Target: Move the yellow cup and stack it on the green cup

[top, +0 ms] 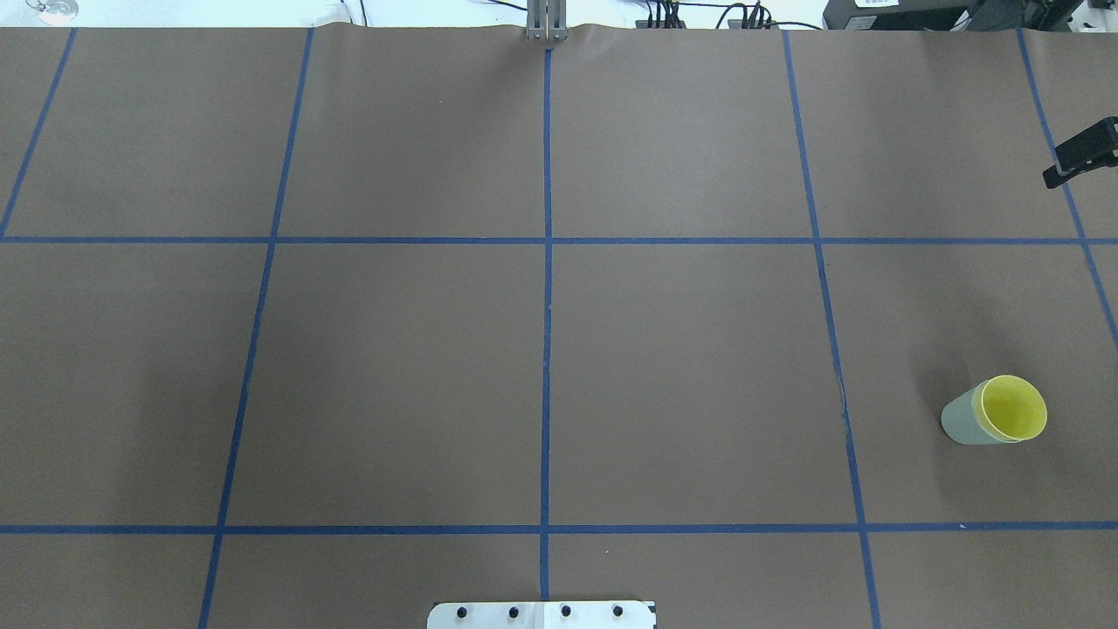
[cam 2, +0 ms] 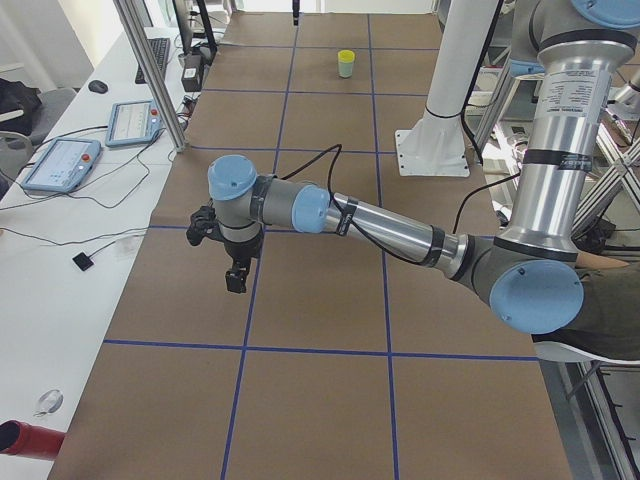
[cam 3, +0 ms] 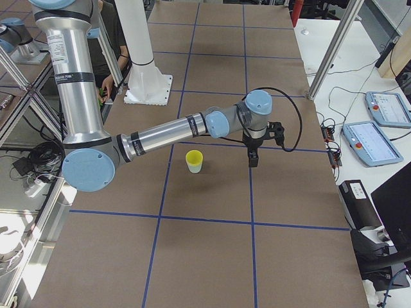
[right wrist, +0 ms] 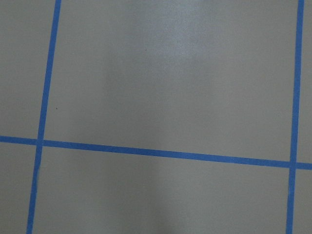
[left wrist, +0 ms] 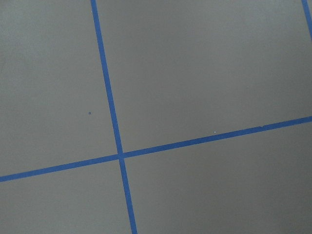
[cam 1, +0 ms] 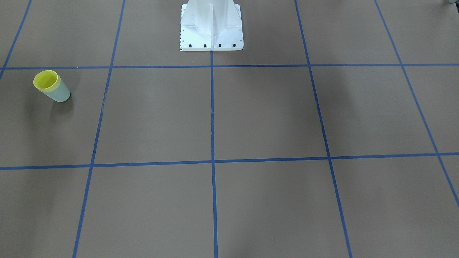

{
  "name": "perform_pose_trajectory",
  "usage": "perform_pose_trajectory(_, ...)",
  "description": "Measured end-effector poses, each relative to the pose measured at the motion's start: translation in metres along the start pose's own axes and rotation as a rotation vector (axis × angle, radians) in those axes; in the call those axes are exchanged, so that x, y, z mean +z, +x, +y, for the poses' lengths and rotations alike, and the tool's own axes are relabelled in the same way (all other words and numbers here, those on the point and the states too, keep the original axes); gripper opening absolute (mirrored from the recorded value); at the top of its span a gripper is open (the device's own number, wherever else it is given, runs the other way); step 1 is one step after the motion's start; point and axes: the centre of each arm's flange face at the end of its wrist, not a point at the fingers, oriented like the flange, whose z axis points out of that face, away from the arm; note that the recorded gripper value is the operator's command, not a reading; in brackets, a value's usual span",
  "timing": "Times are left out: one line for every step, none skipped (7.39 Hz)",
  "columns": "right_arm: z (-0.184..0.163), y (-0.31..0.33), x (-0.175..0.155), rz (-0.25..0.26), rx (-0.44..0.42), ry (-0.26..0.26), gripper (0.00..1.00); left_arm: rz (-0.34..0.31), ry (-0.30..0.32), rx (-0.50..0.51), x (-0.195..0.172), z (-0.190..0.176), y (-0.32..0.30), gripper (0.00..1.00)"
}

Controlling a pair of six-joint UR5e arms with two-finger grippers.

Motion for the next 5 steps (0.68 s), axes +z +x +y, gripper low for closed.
perform_pose_trajectory(0.0006,0.0003,-0.0017,0.003,-0.001,0.005,1.0,0.002,-0.001,-0.002,0.0004,-0.0003,0.0003,1.0)
perform_pose_trajectory(0.0012,0.0,-0.003,0.006,-0.003,0.009,1.0,0.005,-0.004,-0.004,0.0011,-0.0005,0.0004,1.0)
perform_pose_trajectory(0.0013,-0.0012,-0.0048,0.006,-0.004,0.013,1.0,0.007,-0.005,-0.004,0.0013,-0.0005,0.0006,1.0)
perform_pose_trajectory(0.0013,-0.0009,-0.0047,0.008,-0.003,0.014,1.0,0.008,-0.002,-0.001,-0.0003,-0.0009,0.0026,1.0)
perform_pose_trajectory(0.002,0.0,-0.004,0.008,-0.001,0.012,1.0,0.009,0.0,0.002,-0.001,-0.001,0.0038,1.0)
